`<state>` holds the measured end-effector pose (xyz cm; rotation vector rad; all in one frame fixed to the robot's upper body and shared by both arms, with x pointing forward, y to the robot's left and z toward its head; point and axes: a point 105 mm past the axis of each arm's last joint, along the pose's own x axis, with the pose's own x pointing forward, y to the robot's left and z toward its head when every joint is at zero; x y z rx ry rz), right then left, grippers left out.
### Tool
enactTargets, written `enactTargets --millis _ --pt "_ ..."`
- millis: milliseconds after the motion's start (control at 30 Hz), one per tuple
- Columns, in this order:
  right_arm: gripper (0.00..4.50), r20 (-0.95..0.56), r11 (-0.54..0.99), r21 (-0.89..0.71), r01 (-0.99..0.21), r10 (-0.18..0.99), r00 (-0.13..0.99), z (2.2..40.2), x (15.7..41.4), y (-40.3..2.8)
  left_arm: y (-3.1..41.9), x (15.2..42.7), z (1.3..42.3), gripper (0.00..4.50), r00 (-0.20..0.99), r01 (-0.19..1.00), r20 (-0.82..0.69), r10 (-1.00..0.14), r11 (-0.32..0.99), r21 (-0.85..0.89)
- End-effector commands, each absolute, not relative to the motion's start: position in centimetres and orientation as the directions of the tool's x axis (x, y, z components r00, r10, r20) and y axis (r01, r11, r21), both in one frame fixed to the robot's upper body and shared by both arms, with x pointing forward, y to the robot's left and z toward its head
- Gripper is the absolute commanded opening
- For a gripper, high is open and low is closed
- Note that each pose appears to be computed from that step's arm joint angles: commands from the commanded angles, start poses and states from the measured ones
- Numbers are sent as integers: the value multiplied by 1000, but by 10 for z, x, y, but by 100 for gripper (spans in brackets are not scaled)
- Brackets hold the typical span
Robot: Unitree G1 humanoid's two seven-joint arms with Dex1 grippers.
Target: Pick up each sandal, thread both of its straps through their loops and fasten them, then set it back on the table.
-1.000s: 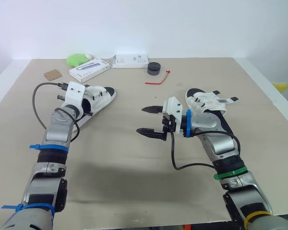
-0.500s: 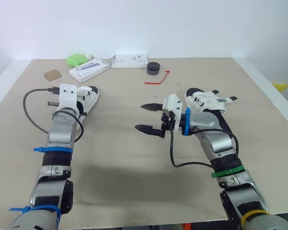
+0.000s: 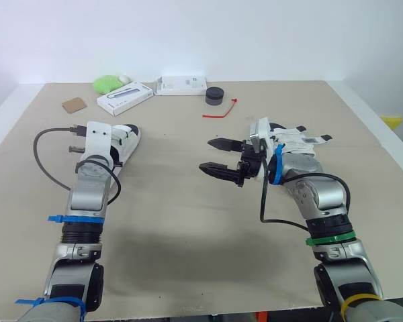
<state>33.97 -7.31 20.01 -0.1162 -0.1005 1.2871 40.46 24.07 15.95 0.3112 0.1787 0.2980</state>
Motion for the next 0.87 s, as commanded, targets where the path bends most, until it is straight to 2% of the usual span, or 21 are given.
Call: enactTargets --millis 33,133,200,300,500,567,600,733,867 --pt "450 18 263 -202 -943 964 265 209 336 -74 244 395 187 264 953 -267 -45 301 899 348" --pt "450 12 260 -200 -944 965 263 208 337 -75 244 385 187 405 960 -235 -60 273 905 355" --pt "450 8 259 -200 -945 965 263 207 338 -76 243 378 187 444 965 -210 -72 250 911 354" --pt "450 -5 246 -202 -948 968 252 205 337 -75 239 361 186 444 978 -154 -82 194 925 348" --pt "450 -58 215 -273 -938 969 239 201 337 -79 203 314 195 444 984 156 39 -174 946 286" --pt "450 -81 204 -314 -927 967 240 199 335 -85 198 306 193 444 966 230 42 -255 921 314" --pt "450 -81 203 -318 -926 967 240 199 333 -89 189 301 192 444 940 310 48 -337 906 289" --pt "450 -66 209 -293 -933 969 238 196 323 -108 174 295 179 444 865 482 -14 -501 824 296" --pt "450 -151 208 -264 -942 955 254 176 304 -143 155 289 164 444 737 666 -84 -671 698 264"
